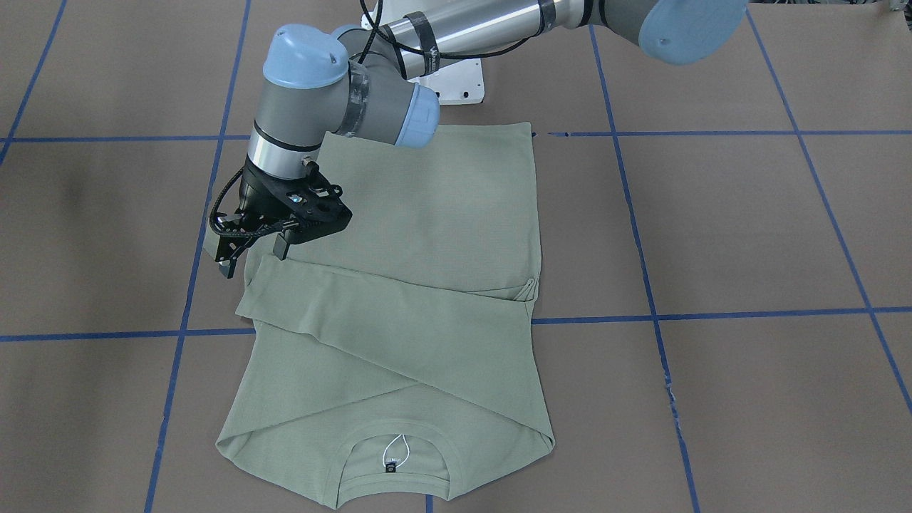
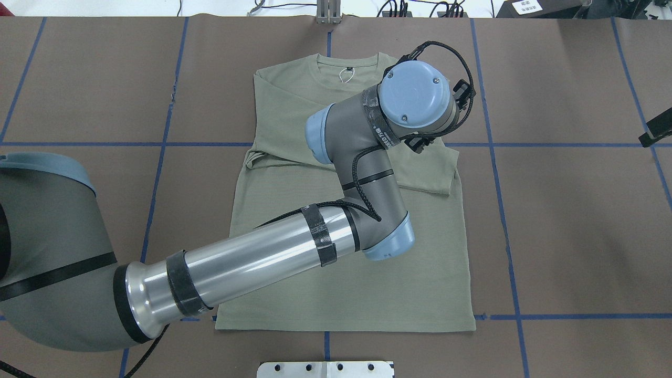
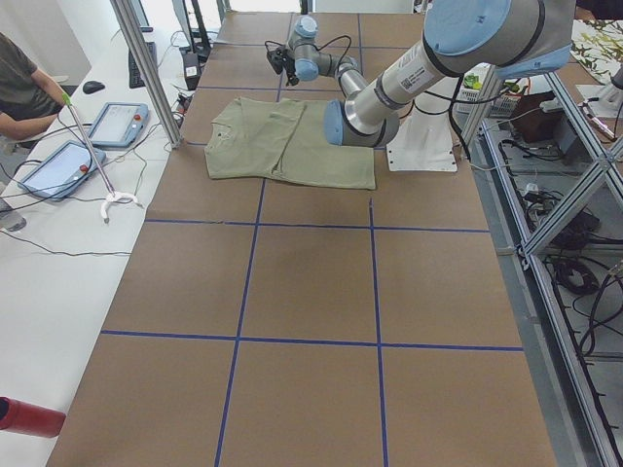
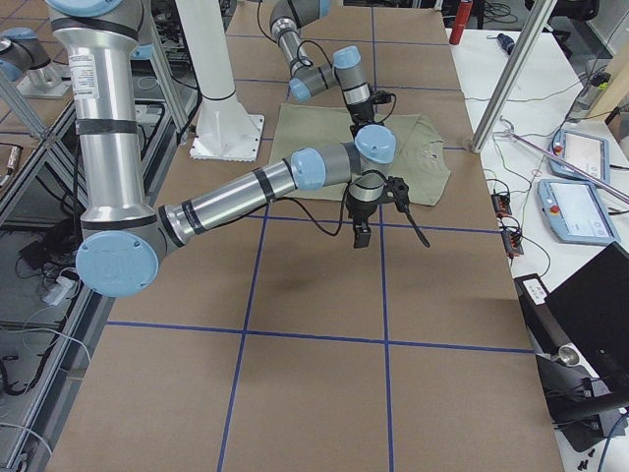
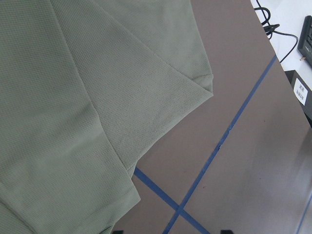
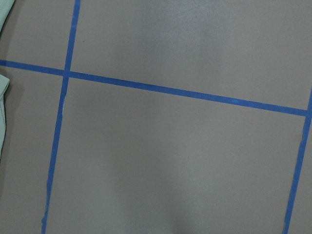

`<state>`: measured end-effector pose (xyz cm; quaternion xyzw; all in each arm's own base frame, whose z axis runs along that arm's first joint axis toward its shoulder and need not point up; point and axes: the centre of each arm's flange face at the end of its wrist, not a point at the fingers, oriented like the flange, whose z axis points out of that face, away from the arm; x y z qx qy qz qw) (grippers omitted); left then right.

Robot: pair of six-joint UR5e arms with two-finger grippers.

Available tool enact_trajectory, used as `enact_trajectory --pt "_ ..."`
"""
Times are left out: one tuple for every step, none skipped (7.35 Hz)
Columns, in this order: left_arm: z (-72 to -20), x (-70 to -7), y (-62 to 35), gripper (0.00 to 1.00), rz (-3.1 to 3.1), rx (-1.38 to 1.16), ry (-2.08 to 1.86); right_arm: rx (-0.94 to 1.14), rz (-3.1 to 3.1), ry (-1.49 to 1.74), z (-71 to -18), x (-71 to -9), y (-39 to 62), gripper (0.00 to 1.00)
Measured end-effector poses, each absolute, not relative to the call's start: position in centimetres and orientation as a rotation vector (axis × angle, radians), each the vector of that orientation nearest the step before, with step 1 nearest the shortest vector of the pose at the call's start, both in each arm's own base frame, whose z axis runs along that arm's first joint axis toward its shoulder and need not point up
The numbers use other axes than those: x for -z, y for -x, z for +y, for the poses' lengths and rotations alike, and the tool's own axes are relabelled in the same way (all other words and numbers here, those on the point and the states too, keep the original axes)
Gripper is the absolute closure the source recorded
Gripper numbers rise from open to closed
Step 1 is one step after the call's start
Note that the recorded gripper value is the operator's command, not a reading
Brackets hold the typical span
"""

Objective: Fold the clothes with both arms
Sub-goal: 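Release the sleeve and draw the left gripper back beside the shirt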

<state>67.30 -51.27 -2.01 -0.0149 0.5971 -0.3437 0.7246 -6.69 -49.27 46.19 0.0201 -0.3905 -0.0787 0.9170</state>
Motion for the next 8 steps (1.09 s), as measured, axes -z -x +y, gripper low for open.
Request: enact_trajectory --pt "-51.1 0.3 -65.4 0.0 1.303 0.72 0.0 0.158 -0.811 -0.055 -49.3 -45.7 6.8 0.0" --pt "-50.1 -2.5 -61.8 0.0 1.273 0.666 -0.028 0.132 -0.825 -0.075 -49.4 -45.1 6.9 0.0" --pt "-48.1 -5.9 -57.6 0.0 1.229 0.602 -0.057 0.096 -0.845 -0.089 -49.2 -44.3 7.3 0.0" --pt "-45.6 -9.2 -53.1 0.01 1.179 0.527 -0.091 0.073 -0.865 -0.092 -48.5 -43.6 8.3 0.0" --pt "-43.5 -11.5 -49.5 0.01 1.124 0.453 -0.113 0.063 -0.88 -0.087 -47.3 -43.1 9.9 0.0" --pt "-42.2 -13.1 -47.6 0.01 1.061 0.384 -0.128 0.049 -0.896 -0.083 -46.3 -42.8 11.7 0.0" --pt "-41.3 -14.7 -46.3 0.01 1.01 0.302 -0.149 0.028 -0.91 -0.077 -45.5 -42.5 13.7 0.0" --pt "-40.3 -16.5 -44.8 0.01 0.979 0.215 -0.171 0.005 -0.917 -0.072 -44.6 -42.0 16.2 0.0"
